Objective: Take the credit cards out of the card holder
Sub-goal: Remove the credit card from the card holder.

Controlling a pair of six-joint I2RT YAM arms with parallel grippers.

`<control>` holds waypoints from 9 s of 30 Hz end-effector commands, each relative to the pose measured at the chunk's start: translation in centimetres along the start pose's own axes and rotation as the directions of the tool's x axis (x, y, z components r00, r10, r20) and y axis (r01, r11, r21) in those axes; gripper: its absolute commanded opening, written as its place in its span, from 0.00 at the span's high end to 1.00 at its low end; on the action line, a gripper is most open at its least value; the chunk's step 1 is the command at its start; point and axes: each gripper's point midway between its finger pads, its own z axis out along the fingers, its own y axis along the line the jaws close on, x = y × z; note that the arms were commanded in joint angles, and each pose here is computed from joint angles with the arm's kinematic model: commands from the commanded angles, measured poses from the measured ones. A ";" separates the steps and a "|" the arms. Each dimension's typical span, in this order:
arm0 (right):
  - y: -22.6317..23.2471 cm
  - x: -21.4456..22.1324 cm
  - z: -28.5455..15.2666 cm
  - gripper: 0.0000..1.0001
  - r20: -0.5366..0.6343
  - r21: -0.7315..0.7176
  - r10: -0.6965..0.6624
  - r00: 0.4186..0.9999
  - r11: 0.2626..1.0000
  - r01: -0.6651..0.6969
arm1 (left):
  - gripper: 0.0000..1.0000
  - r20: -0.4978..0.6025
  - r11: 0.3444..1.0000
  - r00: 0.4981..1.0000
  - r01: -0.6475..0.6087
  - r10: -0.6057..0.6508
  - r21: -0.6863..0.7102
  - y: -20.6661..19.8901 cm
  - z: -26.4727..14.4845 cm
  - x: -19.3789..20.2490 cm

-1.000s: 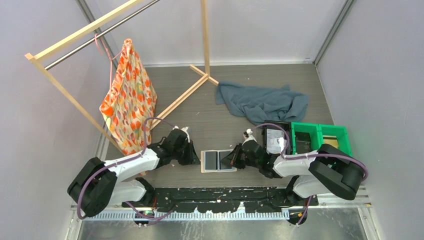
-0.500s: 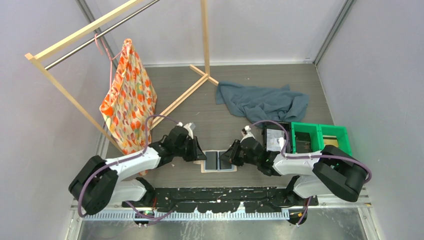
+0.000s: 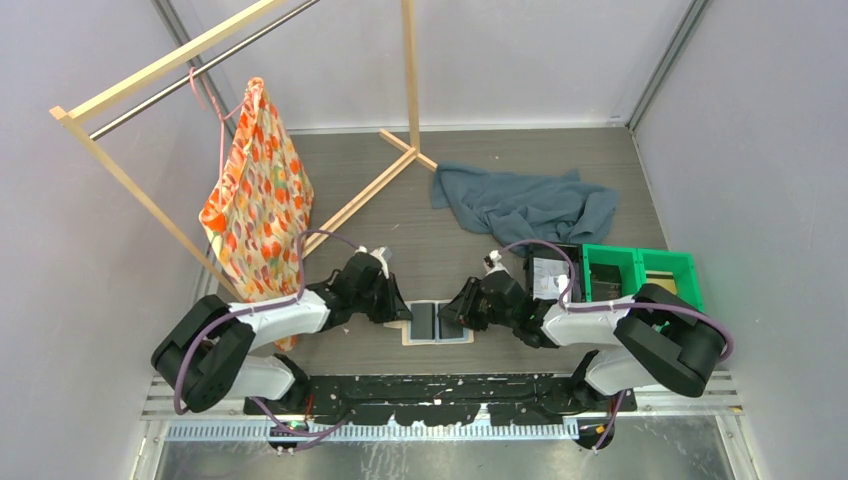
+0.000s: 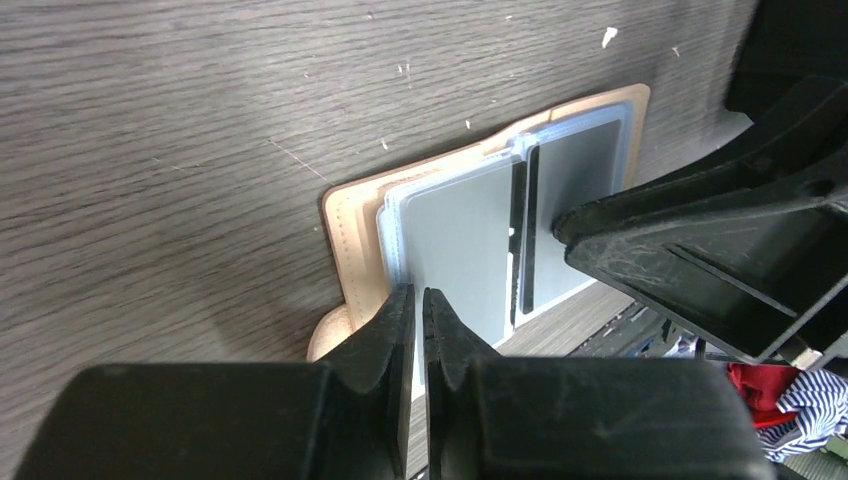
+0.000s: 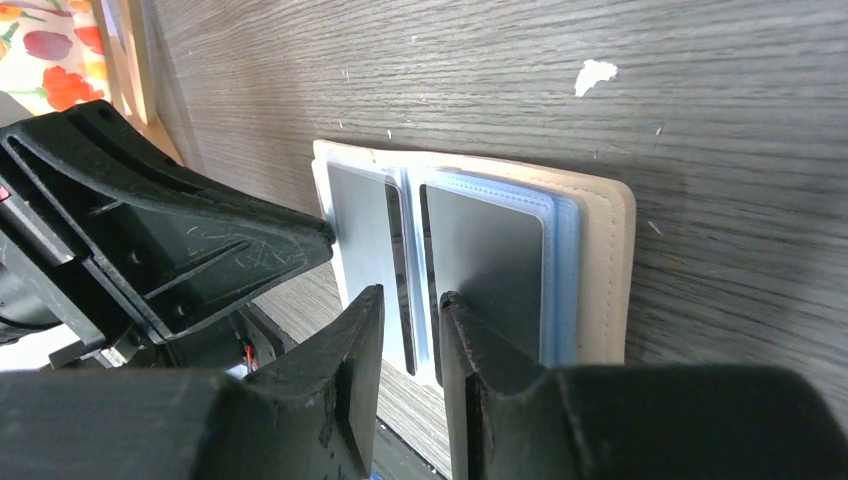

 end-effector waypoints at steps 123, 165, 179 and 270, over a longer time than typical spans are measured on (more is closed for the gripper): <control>-4.7 -0.2 -5.6 0.99 0.136 -0.001 0.125 0.983 0.992 -0.126 | 0.92 -0.068 0.991 0.996 0.054 -0.063 -0.124 5.7 1.2 2.3; 11.3 -1.7 -10.2 0.99 0.085 -0.448 -0.066 0.994 0.889 0.097 | 0.31 0.013 0.806 1.000 -0.023 0.019 0.591 -10.5 -7.5 -0.6; 11.2 -1.2 -9.3 0.99 0.049 -0.458 -0.061 0.997 0.886 0.076 | 0.56 0.016 0.736 1.000 -0.003 -0.010 0.677 -12.7 -8.2 -1.8; 14.2 -0.7 -10.0 0.87 -0.063 -0.681 -0.069 0.996 0.732 0.008 | 0.99 0.014 0.748 0.996 0.056 -0.086 0.661 -12.1 -9.5 -3.2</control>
